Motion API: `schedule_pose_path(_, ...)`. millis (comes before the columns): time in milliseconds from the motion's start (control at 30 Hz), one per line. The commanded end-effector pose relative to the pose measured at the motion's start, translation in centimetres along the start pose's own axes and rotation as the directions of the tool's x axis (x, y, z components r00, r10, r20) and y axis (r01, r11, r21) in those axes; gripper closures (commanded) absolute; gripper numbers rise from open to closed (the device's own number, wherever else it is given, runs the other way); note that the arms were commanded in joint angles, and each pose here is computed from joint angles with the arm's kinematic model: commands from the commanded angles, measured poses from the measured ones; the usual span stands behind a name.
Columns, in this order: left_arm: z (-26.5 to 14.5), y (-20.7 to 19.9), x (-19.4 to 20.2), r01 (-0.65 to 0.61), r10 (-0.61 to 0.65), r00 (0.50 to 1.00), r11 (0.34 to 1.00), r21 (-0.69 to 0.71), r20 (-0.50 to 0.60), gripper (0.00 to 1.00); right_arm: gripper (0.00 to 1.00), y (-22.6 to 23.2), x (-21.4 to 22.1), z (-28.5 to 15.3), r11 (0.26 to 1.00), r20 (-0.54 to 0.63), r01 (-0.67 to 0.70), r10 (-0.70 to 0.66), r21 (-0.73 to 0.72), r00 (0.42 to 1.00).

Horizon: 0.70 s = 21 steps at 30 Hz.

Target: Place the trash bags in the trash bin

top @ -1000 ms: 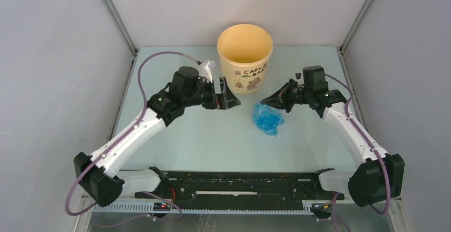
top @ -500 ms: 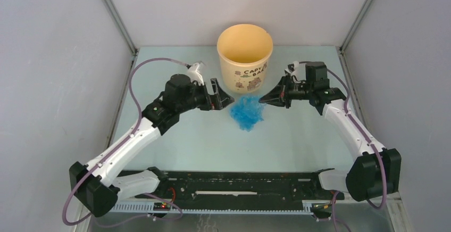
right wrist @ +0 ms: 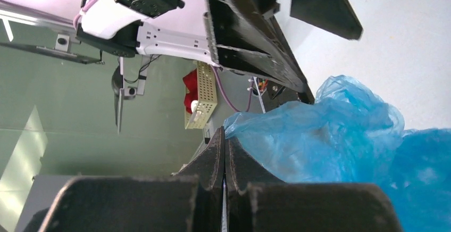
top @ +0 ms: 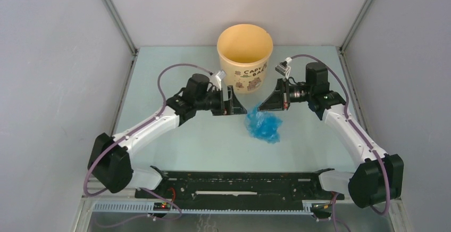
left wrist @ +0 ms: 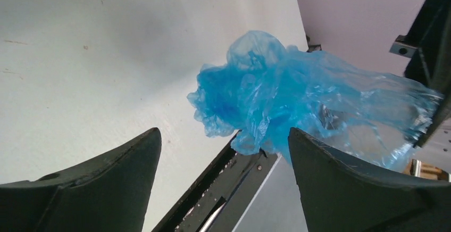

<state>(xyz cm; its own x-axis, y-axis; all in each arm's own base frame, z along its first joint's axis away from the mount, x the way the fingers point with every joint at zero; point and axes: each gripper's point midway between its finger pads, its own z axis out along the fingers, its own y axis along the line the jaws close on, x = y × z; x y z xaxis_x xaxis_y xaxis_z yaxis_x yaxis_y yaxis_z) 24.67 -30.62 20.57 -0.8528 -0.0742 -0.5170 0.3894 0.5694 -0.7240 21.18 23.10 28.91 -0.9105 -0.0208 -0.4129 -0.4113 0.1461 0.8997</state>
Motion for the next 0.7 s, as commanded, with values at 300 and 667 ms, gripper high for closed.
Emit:
schedule_pose_path(300, 2.1, 1.1, 2.5, -0.013, 0.012, 0.993, 1.0, -0.007, -0.119, 0.29, 1.0, 2.0, 0.3, 0.3, 0.992, -0.021, 0.101, -0.103, -0.071, 0.994)
schedule_pose_path(667, -2.9, 6.6, 1.8, 0.037, -0.033, 0.999, 0.955, -0.295, 0.019, 1.0, 1.0, -7.5, 4.4, -3.0, 0.859, 0.012, -0.065, 0.069, 0.508, 0.998)
